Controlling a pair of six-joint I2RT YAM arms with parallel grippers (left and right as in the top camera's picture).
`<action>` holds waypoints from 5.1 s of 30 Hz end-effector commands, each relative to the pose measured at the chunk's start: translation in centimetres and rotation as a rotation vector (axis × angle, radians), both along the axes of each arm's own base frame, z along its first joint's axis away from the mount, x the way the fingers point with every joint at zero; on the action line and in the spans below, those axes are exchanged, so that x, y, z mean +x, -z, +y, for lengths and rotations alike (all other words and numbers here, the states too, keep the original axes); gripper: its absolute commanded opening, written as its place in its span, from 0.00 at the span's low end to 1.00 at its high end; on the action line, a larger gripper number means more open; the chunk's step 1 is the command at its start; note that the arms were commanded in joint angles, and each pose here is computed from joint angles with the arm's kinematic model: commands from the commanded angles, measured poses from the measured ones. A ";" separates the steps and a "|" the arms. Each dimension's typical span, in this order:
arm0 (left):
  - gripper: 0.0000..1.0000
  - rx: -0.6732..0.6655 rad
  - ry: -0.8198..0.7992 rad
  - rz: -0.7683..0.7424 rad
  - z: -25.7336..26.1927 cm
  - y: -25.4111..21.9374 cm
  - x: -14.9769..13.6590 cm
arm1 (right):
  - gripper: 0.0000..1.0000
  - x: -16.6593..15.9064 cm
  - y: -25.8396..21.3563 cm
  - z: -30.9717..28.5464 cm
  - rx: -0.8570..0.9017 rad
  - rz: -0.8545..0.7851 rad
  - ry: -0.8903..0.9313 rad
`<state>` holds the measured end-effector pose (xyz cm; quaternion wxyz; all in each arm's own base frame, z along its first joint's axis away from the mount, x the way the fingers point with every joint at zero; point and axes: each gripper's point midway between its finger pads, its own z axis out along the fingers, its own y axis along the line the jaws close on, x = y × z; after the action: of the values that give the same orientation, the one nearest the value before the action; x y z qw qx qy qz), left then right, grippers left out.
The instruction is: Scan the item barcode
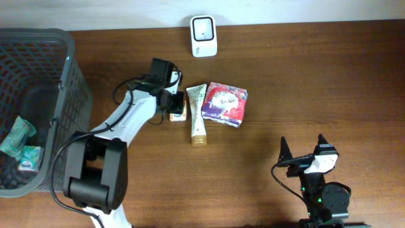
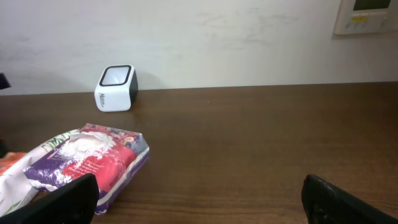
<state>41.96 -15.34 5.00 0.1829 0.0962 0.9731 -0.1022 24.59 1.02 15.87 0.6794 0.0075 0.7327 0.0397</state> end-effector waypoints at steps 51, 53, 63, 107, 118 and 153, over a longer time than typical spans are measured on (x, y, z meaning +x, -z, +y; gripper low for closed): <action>0.99 0.252 -0.981 -0.393 39.4 -26.0 -7.1 | 0.99 0.0 0.3 -0.1 -0.008 0.003 0.006; 1.00 0.280 -1.045 -0.344 40.2 -24.9 -7.8 | 0.99 0.0 0.3 -0.1 -0.008 0.003 0.006; 1.00 0.317 -1.137 -0.181 41.2 -20.9 -9.2 | 0.99 0.0 0.3 -0.1 -0.008 0.003 0.006; 0.84 0.327 -1.187 0.304 43.5 -3.7 -13.2 | 0.99 0.0 0.3 -0.1 -0.008 0.003 0.006; 0.68 0.370 -1.192 0.454 43.6 0.7 -14.6 | 0.99 0.0 0.3 -0.1 -0.008 0.003 0.005; 0.00 -0.354 -0.626 -0.746 24.4 -38.0 -4.9 | 0.99 0.0 0.3 -0.1 -0.008 0.003 0.006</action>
<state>38.47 12.89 38.36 0.5102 -0.2432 0.8207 -0.0837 24.59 1.02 15.87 0.6794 0.0075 0.7327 0.0397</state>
